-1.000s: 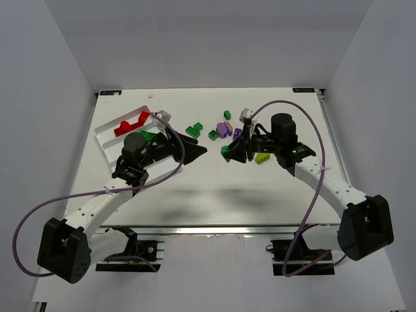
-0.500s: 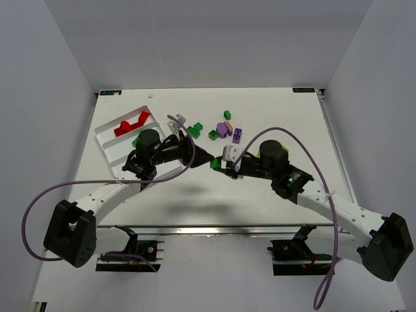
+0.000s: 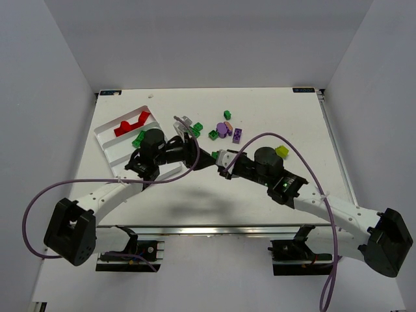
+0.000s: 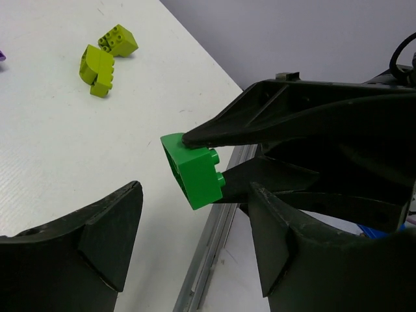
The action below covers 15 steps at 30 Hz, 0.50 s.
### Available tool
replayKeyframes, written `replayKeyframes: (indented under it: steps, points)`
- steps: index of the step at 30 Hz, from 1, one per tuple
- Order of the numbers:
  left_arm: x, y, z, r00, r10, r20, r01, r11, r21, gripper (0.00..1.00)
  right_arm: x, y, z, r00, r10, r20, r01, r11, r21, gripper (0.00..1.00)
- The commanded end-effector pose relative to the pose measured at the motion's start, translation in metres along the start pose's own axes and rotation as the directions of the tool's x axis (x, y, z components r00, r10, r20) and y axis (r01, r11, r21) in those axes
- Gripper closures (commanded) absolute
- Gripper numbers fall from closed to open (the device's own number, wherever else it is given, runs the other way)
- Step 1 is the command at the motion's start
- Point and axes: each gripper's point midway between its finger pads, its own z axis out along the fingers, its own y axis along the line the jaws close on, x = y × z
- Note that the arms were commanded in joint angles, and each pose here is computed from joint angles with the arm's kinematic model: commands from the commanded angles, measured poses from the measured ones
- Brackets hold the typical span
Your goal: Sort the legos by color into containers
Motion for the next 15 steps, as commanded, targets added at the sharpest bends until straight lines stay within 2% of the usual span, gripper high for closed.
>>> replayKeyframes:
  steps: [1, 9, 14, 15]
  points:
    - [-0.004, -0.005, 0.004, 1.000, 0.027, -0.011, -0.027, 1.000, 0.009, 0.25, -0.019, -0.016, -0.004, 0.997, -0.042, 0.061, 0.037, 0.996, 0.082, 1.00]
    - [0.000, -0.001, 0.009, 0.999, 0.013, -0.030, -0.013, 1.000, -0.001, 0.32, -0.014, 0.007, 0.011, 0.995, -0.092, 0.028, 0.091, 0.995, 0.043, 1.00]
    - [0.003, -0.003, 0.010, 0.999, 0.012, -0.047, -0.012, 1.000, 0.010, 0.47, -0.016, 0.008, 0.016, 0.994, -0.106, 0.022, 0.105, 0.993, 0.058, 1.00]
    - [0.004, -0.003, 0.011, 0.999, 0.013, -0.051, -0.012, 1.000, 0.015, 0.53, -0.015, 0.007, 0.016, 0.994, -0.107, 0.020, 0.106, 0.992, 0.062, 1.00]
